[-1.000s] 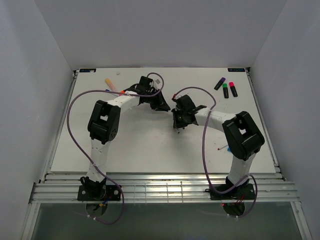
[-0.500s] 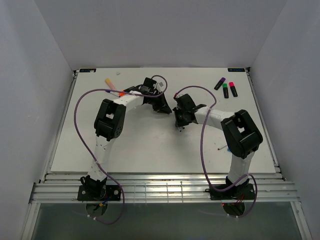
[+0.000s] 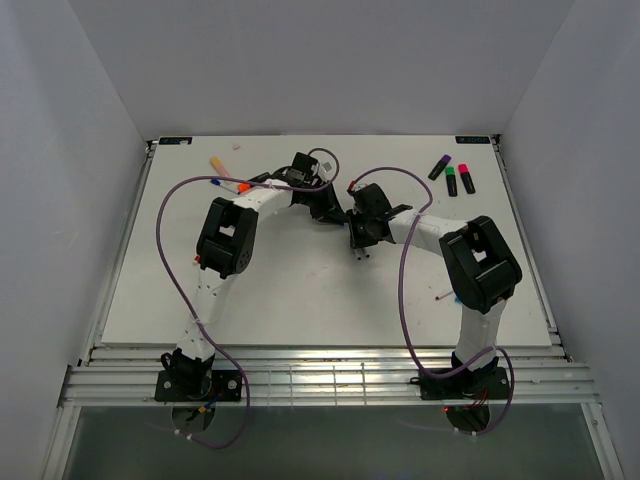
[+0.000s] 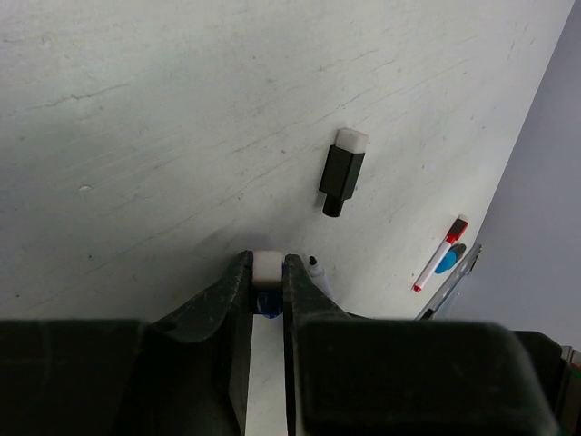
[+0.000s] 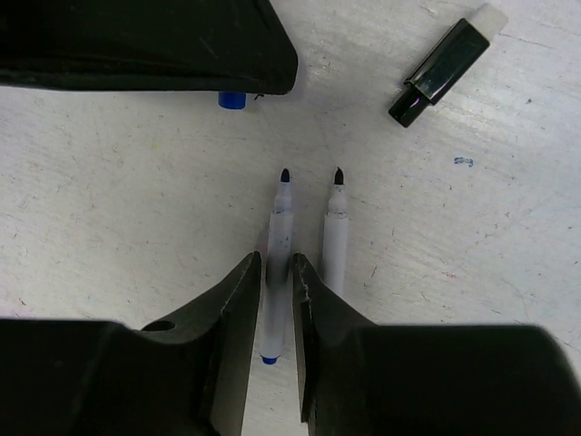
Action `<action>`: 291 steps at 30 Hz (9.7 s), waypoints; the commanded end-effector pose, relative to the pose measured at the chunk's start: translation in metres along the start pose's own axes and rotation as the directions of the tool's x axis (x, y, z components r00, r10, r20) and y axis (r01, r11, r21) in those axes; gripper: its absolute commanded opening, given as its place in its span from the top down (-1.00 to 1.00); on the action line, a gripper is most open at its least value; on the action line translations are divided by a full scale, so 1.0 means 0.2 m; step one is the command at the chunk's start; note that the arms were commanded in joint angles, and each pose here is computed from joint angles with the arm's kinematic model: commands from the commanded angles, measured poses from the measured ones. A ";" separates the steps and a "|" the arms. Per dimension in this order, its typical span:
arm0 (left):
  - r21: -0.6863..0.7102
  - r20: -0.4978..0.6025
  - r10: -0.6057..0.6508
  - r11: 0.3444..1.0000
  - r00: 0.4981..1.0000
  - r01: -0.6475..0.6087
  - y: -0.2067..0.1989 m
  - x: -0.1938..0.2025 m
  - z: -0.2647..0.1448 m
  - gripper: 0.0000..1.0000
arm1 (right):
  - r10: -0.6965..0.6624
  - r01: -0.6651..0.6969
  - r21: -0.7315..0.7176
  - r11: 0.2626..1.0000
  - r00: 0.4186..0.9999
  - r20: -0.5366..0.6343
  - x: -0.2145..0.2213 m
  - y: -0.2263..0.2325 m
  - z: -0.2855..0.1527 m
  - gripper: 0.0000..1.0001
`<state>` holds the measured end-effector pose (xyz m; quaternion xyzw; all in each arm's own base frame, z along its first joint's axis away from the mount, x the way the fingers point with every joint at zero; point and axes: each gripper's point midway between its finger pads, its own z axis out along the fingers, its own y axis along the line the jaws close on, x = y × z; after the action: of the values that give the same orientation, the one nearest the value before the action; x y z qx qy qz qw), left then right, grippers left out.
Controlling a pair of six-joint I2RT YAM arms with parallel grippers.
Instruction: Open the pen caps
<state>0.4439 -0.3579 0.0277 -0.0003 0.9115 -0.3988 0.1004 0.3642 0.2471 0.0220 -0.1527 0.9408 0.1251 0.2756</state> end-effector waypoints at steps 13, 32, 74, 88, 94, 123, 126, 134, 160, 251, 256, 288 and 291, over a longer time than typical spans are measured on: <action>-0.005 0.008 0.026 1.000 1.000 -0.026 -0.02 -0.03 0.00 0.05 | -0.003 0.004 0.022 1.000 0.999 -0.048 0.08 -0.05 0.04 0.40; -0.153 -0.029 -0.094 0.984 0.995 0.089 0.05 0.07 -0.05 -0.22 | 0.019 -0.019 0.000 1.000 0.999 -0.047 0.09 -0.02 0.03 0.37; -0.059 0.012 -0.067 0.996 0.998 0.067 0.00 0.06 -0.19 -0.46 | 0.303 -0.328 0.072 0.942 0.922 0.242 -0.15 -0.30 -0.68 -0.19; 0.018 0.130 0.011 1.000 0.992 -0.013 -0.22 0.02 -0.43 -0.47 | 0.606 -0.634 0.288 0.718 0.772 0.191 0.35 -0.80 -0.85 -0.83; 0.043 0.167 0.042 0.998 0.985 -0.050 -0.31 0.04 -0.56 -0.48 | 0.668 -0.682 0.330 0.652 0.723 0.175 0.52 -0.81 -0.86 -0.90; 0.109 0.171 0.048 0.992 0.984 -0.067 -0.34 0.22 -0.67 -0.49 | 0.749 -0.730 0.391 0.560 0.649 0.138 0.68 -0.87 -0.66 -0.47; 0.129 0.154 0.033 0.990 0.988 -0.053 -0.33 0.25 -0.67 -0.50 | 0.756 -0.731 0.401 0.551 0.642 0.131 0.71 -0.87 -0.65 -0.45; 0.117 0.162 0.044 0.991 0.986 -0.064 -0.30 0.31 -0.69 -0.49 | 0.784 -0.742 0.412 0.528 0.613 0.098 0.78 -0.86 -0.57 -0.09; -0.101 0.140 -0.030 0.994 0.990 0.045 -0.04 0.24 -0.28 1.00 | 0.386 -0.410 0.182 0.894 0.910 0.151 0.16 -0.61 -0.63 0.85; 0.147 0.131 0.017 0.988 0.991 -0.036 -0.26 0.53 -0.50 1.00 | 0.164 -0.142 -0.527 0.838 0.986 -0.006 0.10 0.50 -0.43 0.69; 0.142 0.109 -0.012 0.990 0.994 -0.004 -0.25 0.54 -0.49 1.00 | 0.152 -0.135 -0.520 0.843 0.988 -0.010 0.10 0.52 -0.41 0.20; -0.088 0.286 -0.012 0.995 0.958 0.038 -0.12 0.13 -0.61 1.00 | 0.004 0.040 -0.453 0.891 0.995 0.096 0.23 0.54 -0.46 0.85; -0.107 0.291 -0.011 0.993 0.957 0.043 -0.10 0.13 -0.61 1.00 | 0.052 -0.010 -0.645 0.764 0.998 0.046 0.26 0.63 -0.52 0.85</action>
<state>0.3429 -0.3237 0.0986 -0.0507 0.9128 -0.3902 0.1093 0.2850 0.2959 0.0886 -0.1628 0.8759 0.3005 0.3405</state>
